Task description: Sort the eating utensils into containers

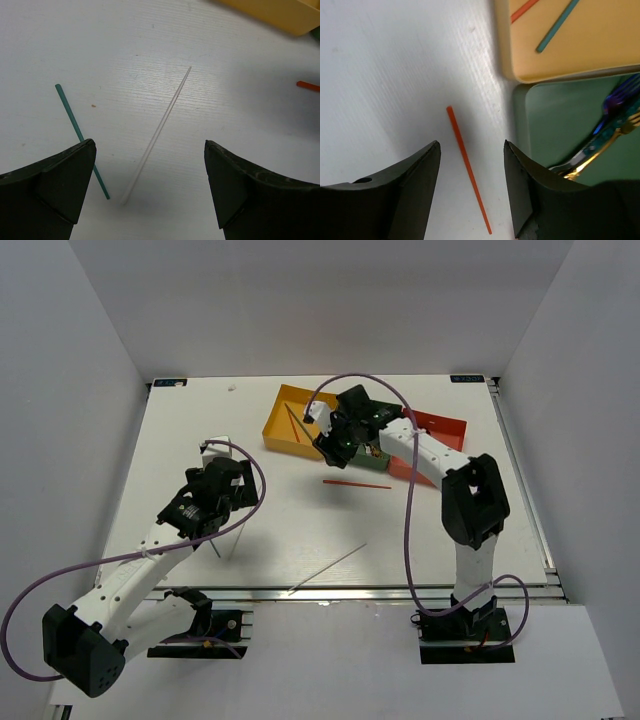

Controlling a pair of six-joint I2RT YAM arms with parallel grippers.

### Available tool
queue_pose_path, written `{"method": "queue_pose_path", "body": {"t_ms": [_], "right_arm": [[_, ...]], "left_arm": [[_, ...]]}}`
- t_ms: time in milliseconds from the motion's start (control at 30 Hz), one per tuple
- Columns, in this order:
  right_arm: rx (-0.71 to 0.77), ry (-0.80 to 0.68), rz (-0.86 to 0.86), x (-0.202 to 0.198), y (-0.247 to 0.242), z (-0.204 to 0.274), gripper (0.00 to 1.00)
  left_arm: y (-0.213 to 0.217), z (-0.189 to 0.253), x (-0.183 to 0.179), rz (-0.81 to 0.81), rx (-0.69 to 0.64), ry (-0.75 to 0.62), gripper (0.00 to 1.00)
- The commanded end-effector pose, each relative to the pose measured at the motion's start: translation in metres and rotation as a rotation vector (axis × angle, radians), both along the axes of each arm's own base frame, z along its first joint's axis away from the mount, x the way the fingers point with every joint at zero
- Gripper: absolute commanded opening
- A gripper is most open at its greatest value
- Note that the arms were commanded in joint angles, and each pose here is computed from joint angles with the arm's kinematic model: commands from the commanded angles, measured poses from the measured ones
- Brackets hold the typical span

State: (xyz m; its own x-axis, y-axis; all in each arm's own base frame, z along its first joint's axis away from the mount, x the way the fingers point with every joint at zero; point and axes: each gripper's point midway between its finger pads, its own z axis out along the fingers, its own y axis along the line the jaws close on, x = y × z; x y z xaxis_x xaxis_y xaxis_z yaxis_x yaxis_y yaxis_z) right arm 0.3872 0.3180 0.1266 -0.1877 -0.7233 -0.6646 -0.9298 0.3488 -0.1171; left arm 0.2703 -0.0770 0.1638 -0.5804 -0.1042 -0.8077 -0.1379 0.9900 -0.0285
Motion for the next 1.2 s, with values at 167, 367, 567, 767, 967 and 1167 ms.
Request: {"method": "queue_pose_path", "body": {"t_ms": [167,367,567,767,967,1167], "right_arm": [[-0.125,0.126,0.069,-0.023,-0.017,-0.053,0.61],[-0.179,0.156,0.065,-0.021,-0.024,-0.084,0.61],[-0.181,0.167,0.08,-0.014,-0.022,-0.11,0.6],[-0.185,0.21,0.114,-0.018,-0.018,-0.12,0.26],[-0.144,0.337,0.158,-0.048,-0.016,-0.121,0.0],[-0.004,0.386,0.225,-0.077,0.001,-0.085,0.0]], "left_arm": [[-0.004,0.003,0.0,-0.023,-0.017,-0.019,0.98],[-0.004,0.004,0.0,-0.024,-0.016,-0.02,0.98],[-0.005,0.003,0.0,-0.027,-0.016,-0.018,0.98],[-0.005,0.003,0.001,-0.027,-0.016,-0.017,0.98],[-0.005,0.003,0.001,-0.024,-0.015,-0.017,0.98],[-0.005,0.004,0.001,-0.024,-0.016,-0.02,0.98]]}}
